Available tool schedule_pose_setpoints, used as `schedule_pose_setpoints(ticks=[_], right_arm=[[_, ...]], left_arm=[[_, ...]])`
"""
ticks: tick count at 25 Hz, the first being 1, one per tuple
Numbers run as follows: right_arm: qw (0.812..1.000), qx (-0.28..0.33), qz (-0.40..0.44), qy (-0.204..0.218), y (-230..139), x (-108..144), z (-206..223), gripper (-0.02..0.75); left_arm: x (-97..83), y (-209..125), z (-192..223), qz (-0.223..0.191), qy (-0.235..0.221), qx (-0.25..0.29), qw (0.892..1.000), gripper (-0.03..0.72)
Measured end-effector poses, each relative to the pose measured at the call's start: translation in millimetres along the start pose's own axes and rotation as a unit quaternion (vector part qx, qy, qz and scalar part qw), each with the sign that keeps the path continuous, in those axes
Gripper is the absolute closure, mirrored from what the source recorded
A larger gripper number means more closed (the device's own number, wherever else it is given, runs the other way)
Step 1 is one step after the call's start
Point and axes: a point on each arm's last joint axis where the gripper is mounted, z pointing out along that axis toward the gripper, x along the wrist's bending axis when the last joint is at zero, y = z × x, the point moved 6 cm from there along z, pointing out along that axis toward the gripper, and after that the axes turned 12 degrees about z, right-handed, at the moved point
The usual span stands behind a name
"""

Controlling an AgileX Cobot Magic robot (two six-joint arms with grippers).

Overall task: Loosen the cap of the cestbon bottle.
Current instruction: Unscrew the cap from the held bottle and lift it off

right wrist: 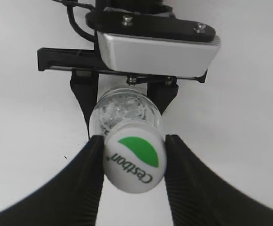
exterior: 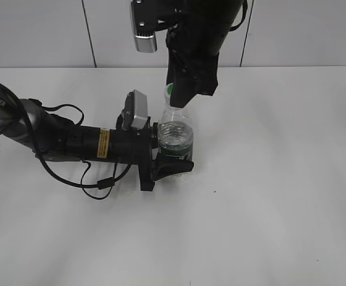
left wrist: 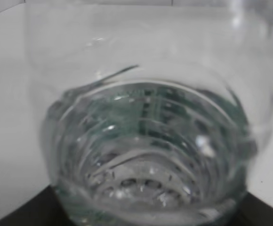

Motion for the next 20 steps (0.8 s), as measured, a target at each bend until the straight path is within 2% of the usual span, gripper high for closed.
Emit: schedule_pose_setpoints(ticks=[7,20], right_arm=[[0.998,0.000,-0.061,-0.001,0.1,-0.1,-0.3,0.440],[0.998,-0.001,-0.066,0.000,0.4,0.0,-0.3,0.440]], left_arm=[[0.0,0.0,0.0,-0.002,0.000,0.000,1.000,0.284],[0.0,0.0,0.0,-0.002,0.000,0.000,1.000,0.284]])
